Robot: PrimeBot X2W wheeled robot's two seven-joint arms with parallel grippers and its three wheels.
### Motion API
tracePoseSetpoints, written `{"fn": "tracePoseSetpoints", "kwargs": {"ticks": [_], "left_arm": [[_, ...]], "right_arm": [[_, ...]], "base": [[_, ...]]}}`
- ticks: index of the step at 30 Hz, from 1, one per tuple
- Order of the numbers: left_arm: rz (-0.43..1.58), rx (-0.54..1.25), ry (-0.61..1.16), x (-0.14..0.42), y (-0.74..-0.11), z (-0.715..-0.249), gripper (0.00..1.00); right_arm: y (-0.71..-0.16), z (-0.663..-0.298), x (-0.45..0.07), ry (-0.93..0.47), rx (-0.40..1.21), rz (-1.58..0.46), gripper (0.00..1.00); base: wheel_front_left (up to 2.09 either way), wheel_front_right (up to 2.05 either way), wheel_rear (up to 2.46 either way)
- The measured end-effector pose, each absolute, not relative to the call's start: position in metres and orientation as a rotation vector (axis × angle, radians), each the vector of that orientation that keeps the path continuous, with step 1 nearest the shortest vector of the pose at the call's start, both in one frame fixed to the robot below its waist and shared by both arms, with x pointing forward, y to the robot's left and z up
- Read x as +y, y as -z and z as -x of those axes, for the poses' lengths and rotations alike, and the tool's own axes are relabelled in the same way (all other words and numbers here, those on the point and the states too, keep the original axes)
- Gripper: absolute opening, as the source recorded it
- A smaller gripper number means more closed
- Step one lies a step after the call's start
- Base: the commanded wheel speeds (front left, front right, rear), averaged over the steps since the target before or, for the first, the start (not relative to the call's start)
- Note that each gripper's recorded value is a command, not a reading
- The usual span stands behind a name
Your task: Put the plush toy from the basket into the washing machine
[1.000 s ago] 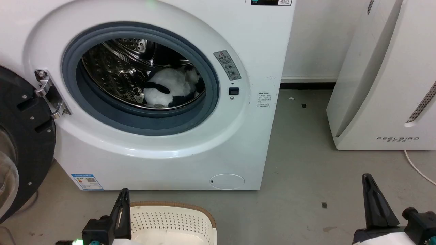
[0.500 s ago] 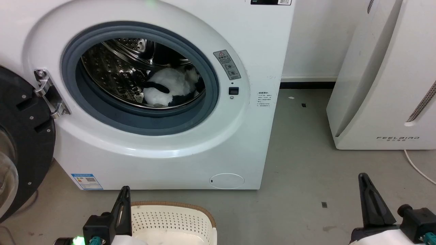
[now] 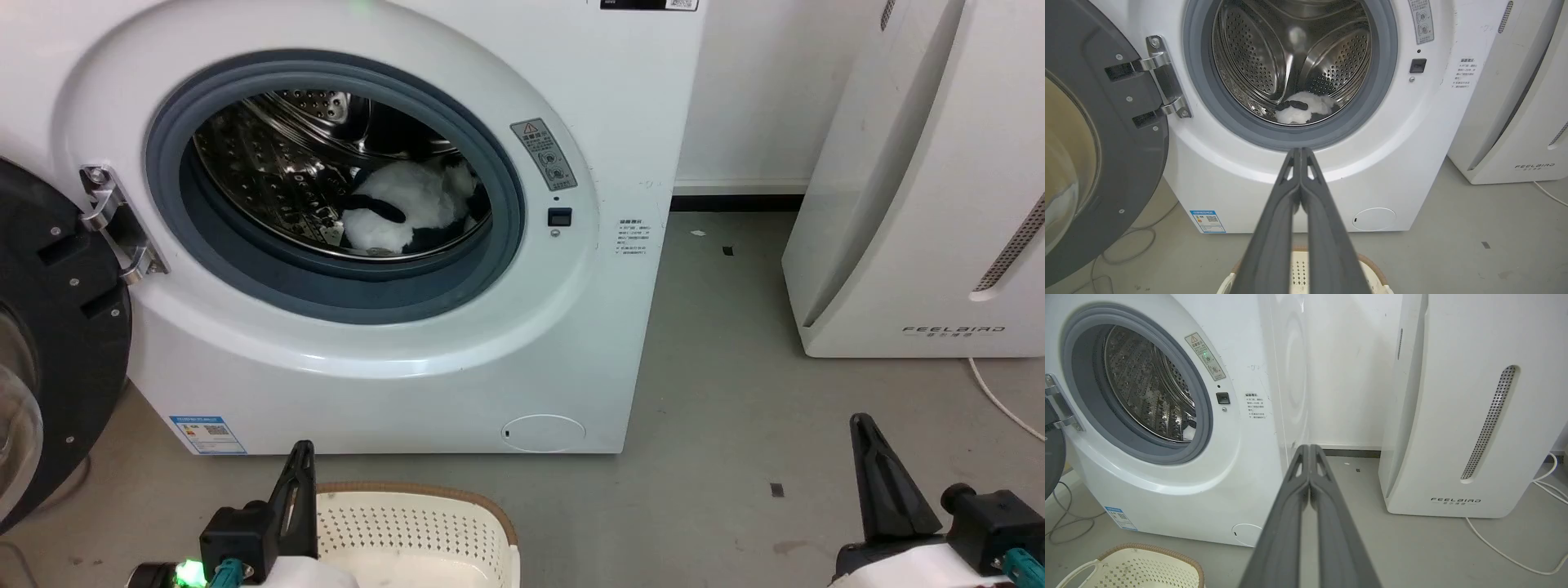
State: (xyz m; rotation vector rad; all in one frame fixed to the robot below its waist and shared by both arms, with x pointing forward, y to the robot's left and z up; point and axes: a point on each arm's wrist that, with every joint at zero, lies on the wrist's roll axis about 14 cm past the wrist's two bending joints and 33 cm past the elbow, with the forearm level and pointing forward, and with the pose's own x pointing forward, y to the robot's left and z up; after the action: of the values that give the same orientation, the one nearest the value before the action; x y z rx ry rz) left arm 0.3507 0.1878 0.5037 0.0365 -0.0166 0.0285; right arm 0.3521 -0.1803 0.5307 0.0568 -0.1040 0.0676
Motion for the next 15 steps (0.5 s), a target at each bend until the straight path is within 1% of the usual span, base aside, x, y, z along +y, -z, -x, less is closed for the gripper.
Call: {"fn": "tracePoseSetpoints", "kwargs": {"ticks": [15], "left_arm": [[-0.040,-0.013,-0.023,0.1860,-0.5075,-0.3548,0.00]], "right_arm": [[-0.5291,-0.3550,-0.1761,-0.081,-0.082,-0.045,0.00]], "base": [[0.00,0.00,0.00]]}}
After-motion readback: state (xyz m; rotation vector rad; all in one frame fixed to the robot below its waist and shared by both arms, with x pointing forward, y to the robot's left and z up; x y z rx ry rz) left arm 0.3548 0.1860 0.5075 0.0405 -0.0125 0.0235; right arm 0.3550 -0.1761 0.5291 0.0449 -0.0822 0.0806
